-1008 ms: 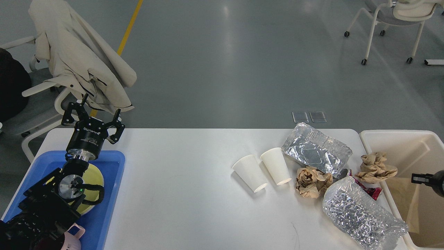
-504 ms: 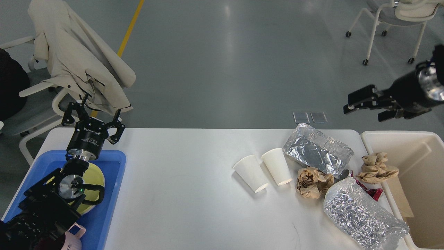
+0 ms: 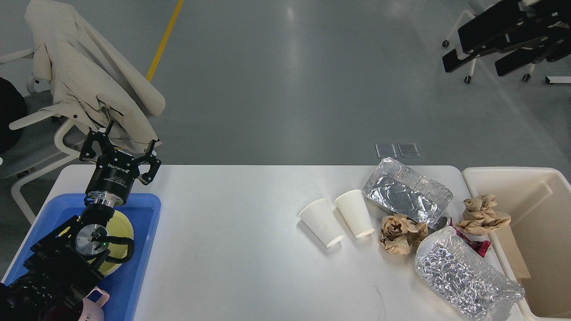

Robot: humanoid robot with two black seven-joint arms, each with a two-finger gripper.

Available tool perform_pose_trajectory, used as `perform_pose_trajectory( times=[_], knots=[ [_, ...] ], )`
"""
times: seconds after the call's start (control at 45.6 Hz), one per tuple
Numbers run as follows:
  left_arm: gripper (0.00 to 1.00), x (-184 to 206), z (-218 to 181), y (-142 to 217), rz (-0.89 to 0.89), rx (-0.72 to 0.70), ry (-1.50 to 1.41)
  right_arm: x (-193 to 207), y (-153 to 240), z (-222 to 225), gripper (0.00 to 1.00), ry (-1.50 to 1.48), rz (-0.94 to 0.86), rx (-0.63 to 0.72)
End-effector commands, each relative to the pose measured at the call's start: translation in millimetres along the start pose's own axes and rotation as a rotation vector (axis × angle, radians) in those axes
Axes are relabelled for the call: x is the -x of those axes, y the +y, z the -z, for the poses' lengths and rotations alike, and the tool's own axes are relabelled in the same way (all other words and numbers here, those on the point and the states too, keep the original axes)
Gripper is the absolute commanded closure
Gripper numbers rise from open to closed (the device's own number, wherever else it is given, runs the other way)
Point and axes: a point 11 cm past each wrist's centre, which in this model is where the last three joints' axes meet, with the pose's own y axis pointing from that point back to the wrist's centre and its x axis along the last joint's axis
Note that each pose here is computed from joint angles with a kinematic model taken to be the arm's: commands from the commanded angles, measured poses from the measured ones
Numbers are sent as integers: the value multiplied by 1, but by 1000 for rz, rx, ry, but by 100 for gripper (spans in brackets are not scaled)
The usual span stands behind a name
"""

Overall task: Tidy desktop
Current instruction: 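Raise the right gripper and reach toward the crumpled foil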

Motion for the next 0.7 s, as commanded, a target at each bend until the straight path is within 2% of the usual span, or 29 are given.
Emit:
perform_pose_trajectory(
  times=[0.0,0.11,0.263,0.46,0.679],
  knots=[
    [0,0,0,0,0,0,0,22,-75,-53,0,-98,77,48],
    [0,0,0,0,0,0,0,33,-163,-116,0,-118,-55,189],
    [0,0,0,0,0,0,0,78,-257,-152,0,-277,-46,274],
    [0,0,0,0,0,0,0,129,-324,-161,0,-402,-114,313],
    [0,0,0,0,0,0,0,161,-369,-164,0,-386,-223,371]
  ],
)
